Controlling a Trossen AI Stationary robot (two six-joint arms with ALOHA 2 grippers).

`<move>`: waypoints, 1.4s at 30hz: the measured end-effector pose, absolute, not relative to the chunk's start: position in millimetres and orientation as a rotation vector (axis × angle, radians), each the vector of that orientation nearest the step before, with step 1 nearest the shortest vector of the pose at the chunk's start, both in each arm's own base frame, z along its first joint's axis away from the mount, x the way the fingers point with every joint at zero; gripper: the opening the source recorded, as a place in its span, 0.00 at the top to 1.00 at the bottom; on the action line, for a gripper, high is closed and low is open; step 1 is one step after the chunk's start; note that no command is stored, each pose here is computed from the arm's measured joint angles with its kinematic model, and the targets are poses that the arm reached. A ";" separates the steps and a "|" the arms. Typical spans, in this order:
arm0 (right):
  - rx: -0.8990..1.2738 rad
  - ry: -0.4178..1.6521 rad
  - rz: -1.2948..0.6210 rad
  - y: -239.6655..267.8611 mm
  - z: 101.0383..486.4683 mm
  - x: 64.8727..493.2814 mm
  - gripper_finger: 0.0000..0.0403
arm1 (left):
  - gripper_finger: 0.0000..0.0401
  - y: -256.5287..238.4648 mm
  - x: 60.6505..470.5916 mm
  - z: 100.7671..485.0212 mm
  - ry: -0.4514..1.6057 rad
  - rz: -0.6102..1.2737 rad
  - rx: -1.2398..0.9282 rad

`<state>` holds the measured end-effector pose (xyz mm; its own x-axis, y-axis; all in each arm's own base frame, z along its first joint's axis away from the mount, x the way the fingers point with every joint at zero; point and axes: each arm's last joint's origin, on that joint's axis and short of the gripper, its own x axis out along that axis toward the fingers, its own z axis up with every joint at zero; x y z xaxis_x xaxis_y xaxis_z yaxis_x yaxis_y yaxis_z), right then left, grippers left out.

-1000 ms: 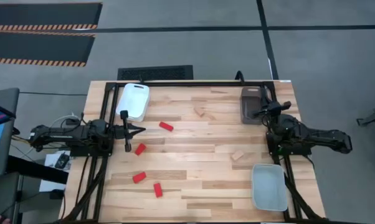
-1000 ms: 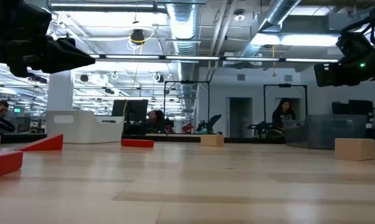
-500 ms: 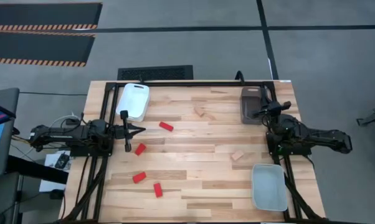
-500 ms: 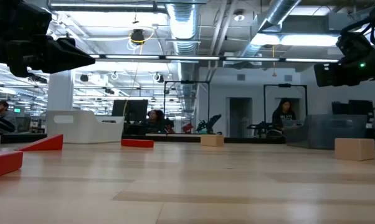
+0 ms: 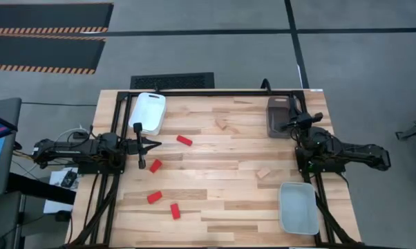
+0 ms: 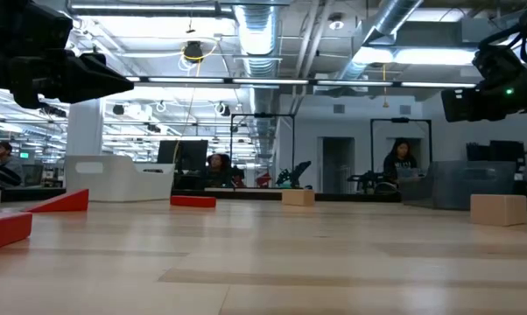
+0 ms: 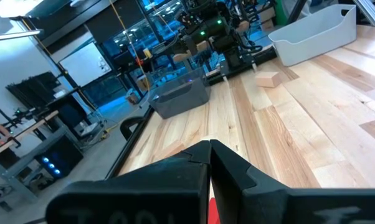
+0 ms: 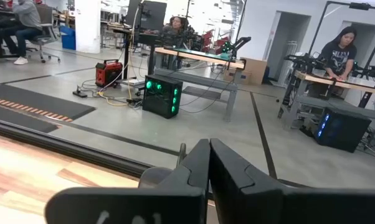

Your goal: Sort & place blocks by color

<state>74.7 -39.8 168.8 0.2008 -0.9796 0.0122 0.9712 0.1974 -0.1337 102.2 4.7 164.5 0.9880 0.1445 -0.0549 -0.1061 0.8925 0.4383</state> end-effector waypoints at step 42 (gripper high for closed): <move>0.117 -0.139 -1.300 -39.9 173.1 76.1 0.92 | 1.00 1.9 102.4 163.7 0.076 0.024 0.689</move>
